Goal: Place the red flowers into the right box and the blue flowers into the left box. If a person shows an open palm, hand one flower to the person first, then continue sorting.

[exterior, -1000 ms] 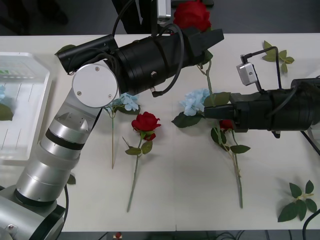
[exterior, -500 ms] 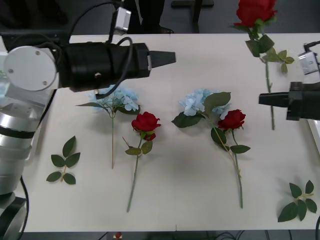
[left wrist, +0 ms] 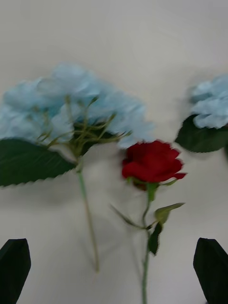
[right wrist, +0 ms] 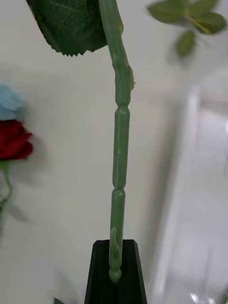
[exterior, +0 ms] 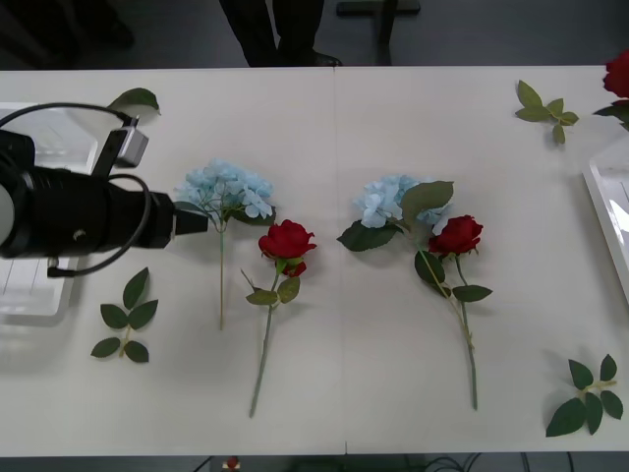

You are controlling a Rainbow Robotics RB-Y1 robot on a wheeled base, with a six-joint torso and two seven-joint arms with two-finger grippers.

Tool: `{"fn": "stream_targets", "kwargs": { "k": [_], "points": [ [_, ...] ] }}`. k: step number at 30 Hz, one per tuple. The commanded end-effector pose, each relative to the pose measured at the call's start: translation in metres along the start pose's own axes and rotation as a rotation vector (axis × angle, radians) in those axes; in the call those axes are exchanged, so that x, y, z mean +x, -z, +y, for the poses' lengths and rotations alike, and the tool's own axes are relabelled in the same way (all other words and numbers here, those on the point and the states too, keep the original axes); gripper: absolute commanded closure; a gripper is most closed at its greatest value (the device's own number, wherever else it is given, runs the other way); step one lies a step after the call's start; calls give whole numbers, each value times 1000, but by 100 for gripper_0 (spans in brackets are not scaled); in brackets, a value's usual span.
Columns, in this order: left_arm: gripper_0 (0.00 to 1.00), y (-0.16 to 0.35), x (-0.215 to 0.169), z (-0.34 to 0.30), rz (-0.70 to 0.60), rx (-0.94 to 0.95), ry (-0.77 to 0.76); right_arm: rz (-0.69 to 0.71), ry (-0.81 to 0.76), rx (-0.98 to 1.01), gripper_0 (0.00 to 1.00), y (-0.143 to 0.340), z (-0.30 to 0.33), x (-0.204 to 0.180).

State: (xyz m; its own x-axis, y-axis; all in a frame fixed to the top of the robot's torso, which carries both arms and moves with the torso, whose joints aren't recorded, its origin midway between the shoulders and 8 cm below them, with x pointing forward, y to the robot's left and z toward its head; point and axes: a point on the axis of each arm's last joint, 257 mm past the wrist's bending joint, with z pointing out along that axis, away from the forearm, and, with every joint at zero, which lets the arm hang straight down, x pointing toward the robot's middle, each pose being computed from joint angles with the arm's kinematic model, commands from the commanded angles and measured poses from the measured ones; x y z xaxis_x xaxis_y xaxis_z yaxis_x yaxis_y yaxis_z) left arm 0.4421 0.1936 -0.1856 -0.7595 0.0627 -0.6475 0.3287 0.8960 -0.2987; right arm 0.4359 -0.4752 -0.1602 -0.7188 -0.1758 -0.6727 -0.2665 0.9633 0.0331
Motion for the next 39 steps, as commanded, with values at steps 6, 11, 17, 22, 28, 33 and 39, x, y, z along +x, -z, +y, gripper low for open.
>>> {"fn": "stream_targets", "kwargs": {
  "k": [6, 11, 17, 22, 28, 33, 39],
  "points": [
    [0, -5, 76, 11, 53, -244, 45, 106, -179, 308, 100, 38, -100, 31],
    [0, -19, 74, 14, 44, -334, 51, 120, -199, 394, 100, 36, -135, 44],
    [0, -51, 49, 19, -19, -398, 46, 85, -204, 445, 100, 10, -161, 54],
    [0, -95, 35, 32, -62, -405, 4, 76, -187, 461, 100, -8, -167, 61],
    [0, -137, 20, 49, -89, -426, -24, 79, -180, 473, 97, -21, -172, 71],
    [0, -153, 19, 59, -66, -460, -36, 81, -158, 478, 25, -22, -172, 70],
    [100, -157, 7, 50, -69, -432, -32, 62, -125, 442, 0, -23, -161, 57]
  ]
}}
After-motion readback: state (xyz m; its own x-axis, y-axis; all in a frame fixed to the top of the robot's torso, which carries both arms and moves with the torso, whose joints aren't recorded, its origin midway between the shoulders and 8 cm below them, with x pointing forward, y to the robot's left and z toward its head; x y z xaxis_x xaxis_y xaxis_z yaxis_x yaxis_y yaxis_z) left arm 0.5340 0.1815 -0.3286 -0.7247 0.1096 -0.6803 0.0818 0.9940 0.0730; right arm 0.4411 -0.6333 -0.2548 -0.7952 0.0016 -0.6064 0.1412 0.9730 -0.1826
